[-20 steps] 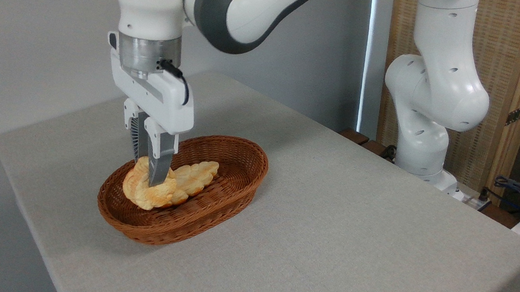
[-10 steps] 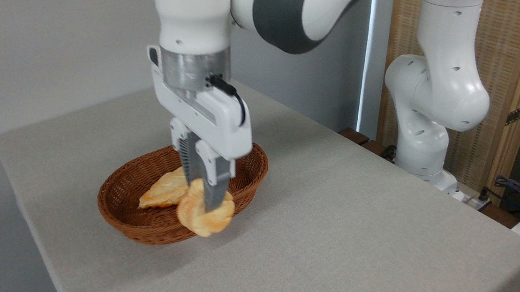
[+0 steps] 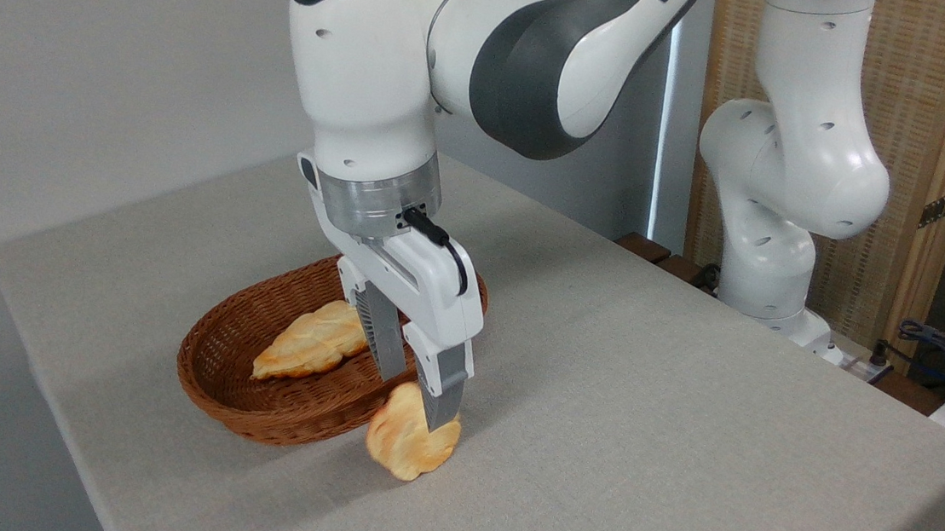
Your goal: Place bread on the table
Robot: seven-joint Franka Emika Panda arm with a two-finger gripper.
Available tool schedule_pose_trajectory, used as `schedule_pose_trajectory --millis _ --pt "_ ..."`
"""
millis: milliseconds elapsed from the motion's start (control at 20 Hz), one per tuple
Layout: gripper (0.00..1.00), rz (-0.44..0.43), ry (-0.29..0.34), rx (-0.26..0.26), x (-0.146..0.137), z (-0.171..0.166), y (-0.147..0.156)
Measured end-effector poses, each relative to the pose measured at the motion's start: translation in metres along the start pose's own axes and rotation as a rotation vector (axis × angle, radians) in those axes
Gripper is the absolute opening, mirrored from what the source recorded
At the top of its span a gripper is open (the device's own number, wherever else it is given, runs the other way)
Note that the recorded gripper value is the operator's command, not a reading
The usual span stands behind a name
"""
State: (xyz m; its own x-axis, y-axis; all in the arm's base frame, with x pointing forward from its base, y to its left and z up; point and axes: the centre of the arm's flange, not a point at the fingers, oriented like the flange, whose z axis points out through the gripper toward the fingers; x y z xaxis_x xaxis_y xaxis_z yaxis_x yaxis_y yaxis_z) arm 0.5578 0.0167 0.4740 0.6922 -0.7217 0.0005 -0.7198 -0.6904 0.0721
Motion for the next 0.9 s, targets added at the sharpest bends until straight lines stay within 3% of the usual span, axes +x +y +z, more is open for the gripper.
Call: schedule_pose_trajectory --millis 350,600,900 --pt "1.00 0.006 0.008 0.007 0.003 -0.004 0.002" --pt "1.00 0.011 0.114 0.038 0.017 -0.051 0.007" --pt "1.00 0.064 0.146 0.050 0.051 -0.067 0.038"
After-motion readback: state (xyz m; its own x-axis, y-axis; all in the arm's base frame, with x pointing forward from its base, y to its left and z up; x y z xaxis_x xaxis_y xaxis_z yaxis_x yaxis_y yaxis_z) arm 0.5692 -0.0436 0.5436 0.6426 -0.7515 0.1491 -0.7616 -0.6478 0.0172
